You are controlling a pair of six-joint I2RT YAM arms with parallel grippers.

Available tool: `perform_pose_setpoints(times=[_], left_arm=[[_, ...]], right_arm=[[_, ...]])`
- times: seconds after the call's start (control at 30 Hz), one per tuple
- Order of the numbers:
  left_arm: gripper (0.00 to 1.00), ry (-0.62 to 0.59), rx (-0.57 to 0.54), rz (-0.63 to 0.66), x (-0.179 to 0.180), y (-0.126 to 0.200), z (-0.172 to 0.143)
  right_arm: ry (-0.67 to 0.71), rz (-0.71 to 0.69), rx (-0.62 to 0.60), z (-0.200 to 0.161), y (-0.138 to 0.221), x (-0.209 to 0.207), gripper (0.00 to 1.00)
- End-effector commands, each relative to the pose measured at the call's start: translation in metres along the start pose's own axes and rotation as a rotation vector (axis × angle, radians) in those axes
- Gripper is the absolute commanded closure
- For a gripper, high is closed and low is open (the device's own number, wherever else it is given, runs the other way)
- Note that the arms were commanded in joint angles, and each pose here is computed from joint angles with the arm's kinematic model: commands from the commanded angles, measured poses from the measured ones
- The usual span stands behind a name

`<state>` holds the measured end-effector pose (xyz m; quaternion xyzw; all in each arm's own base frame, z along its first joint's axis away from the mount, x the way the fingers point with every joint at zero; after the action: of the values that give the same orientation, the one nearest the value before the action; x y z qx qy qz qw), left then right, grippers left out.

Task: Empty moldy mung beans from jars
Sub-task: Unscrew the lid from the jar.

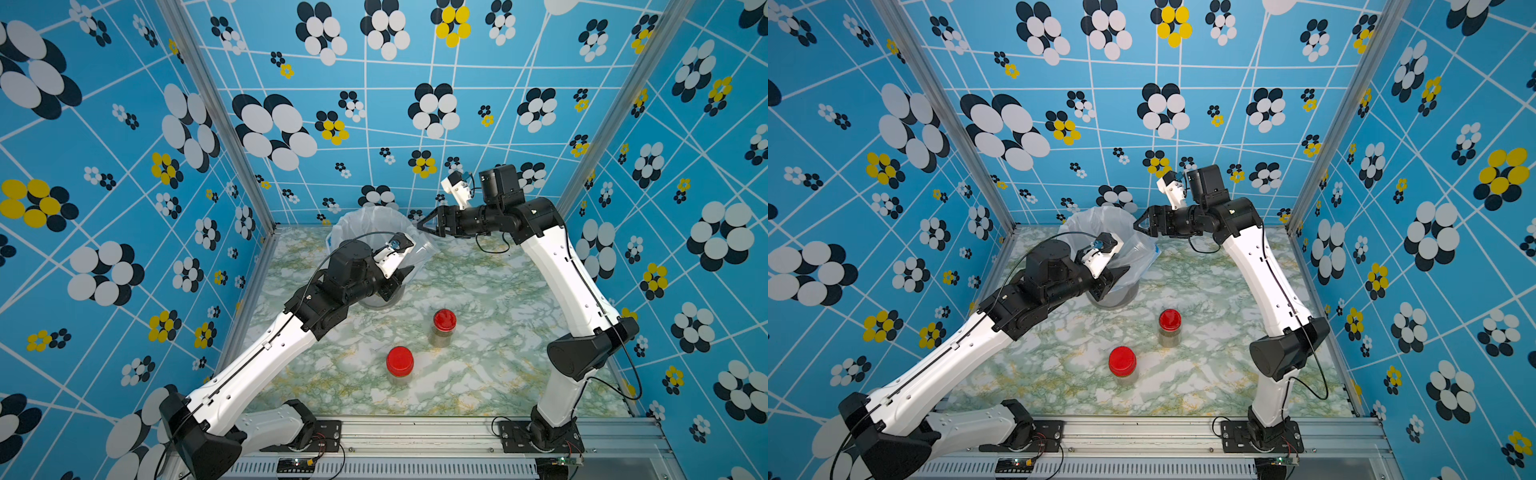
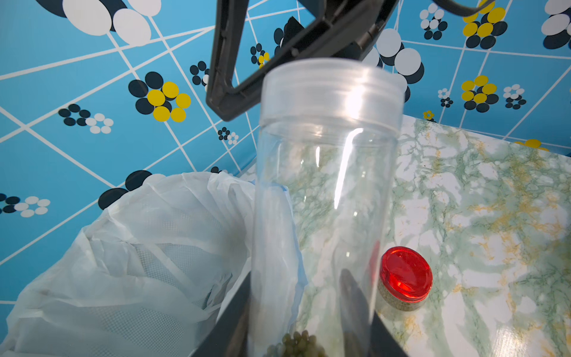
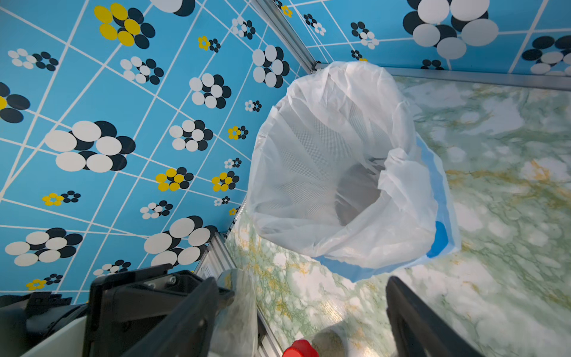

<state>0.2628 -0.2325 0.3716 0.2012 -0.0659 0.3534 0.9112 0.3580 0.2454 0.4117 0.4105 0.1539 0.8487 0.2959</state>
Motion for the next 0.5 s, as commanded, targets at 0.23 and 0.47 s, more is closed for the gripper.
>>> perform_pose_setpoints(times=[0.23, 0.47], left_arm=[[0.85, -0.106, -0.024, 0.092, 0.004, -0.012, 0.016], [0.85, -0.093, -0.040, 0.099, 0.006, -0.009, 0.019]], right_arm=[[0.015, 0.090, -0.064, 0.001, 0.039, 0.036, 0.13], [-0.012, 0.031, -0.026, -0.010, 0.046, 0.025, 0.18]])
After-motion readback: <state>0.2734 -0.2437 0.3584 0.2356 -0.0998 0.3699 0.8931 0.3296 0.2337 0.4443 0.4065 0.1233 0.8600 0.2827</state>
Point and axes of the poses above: each gripper's point midway between its finger pads, its own y axis back along the fingers, its own x axis along the line the jaws close on, z = x × y, the point moved 5 cm from there along y, back along the fingers, and after that the axes turned 3 degrees about -y, right-handed, at the moved point
